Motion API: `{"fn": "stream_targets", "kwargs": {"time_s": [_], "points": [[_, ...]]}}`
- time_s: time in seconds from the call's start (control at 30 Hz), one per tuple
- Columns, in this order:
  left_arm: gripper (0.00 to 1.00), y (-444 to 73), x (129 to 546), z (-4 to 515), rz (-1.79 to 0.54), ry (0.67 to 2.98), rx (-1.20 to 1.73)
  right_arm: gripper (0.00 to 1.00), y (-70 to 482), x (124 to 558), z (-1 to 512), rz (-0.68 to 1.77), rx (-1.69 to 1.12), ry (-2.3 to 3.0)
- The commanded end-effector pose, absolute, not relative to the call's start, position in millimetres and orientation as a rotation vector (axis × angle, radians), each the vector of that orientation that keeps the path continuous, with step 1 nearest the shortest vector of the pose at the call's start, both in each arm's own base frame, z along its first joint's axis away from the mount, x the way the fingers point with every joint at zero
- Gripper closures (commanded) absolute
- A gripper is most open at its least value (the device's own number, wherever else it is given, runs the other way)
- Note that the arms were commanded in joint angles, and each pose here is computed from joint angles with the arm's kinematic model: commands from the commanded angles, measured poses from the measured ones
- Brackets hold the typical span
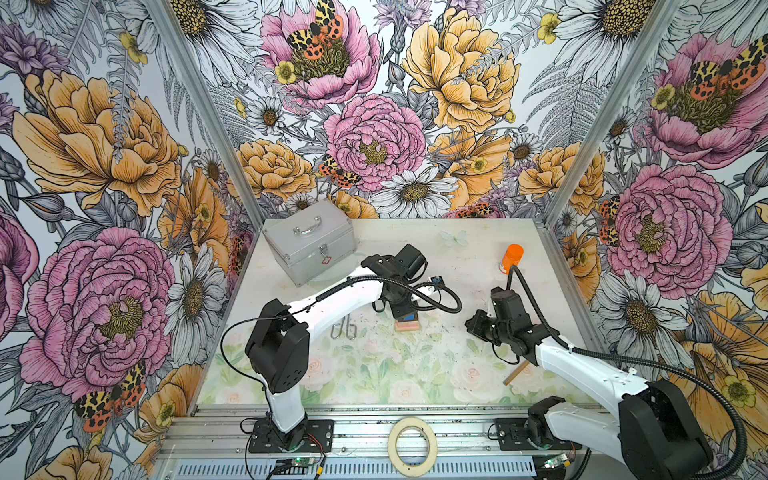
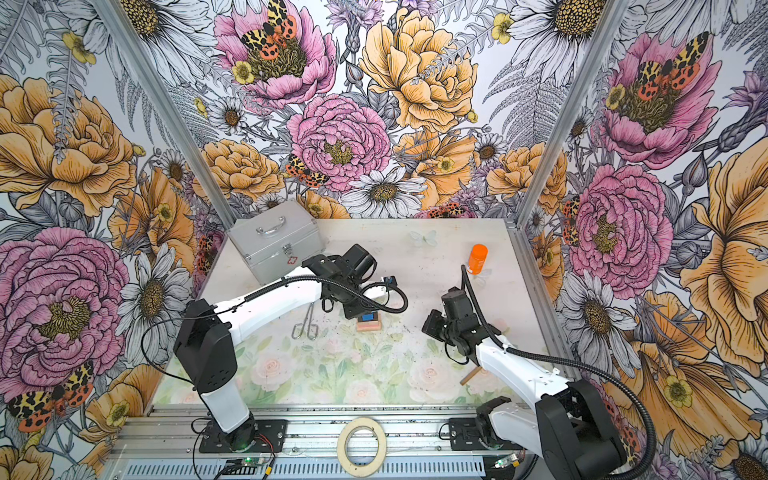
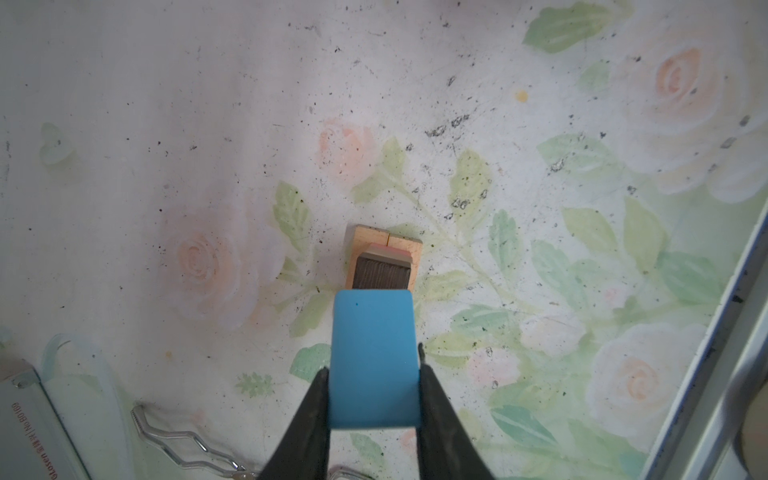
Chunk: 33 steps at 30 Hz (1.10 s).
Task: Build the wood block tower
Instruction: 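Hold the light blue block above the stack, aligning it with the left gripper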
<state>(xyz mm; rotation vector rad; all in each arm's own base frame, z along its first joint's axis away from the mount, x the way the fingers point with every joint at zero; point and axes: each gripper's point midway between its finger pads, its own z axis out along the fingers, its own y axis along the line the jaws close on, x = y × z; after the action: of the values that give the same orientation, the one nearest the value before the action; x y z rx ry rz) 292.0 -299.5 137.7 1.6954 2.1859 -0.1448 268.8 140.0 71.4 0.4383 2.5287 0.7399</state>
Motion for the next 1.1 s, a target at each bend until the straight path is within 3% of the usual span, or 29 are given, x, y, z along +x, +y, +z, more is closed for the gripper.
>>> {"fn": "stream_targets", "kwargs": {"time_s": [0.0, 1.07], "points": [[0.96, -299.9, 301.5, 142.7, -0.122, 2.181, 1.67, 1.0, 140.7, 270.2, 68.5, 0.76, 0.455, 2.52], [0.84, -299.4, 300.1, 137.9, -0.107, 2.2, 1.68, 1.0, 140.5, 269.9, 66.1, 0.765, 0.464, 2.521]]}}
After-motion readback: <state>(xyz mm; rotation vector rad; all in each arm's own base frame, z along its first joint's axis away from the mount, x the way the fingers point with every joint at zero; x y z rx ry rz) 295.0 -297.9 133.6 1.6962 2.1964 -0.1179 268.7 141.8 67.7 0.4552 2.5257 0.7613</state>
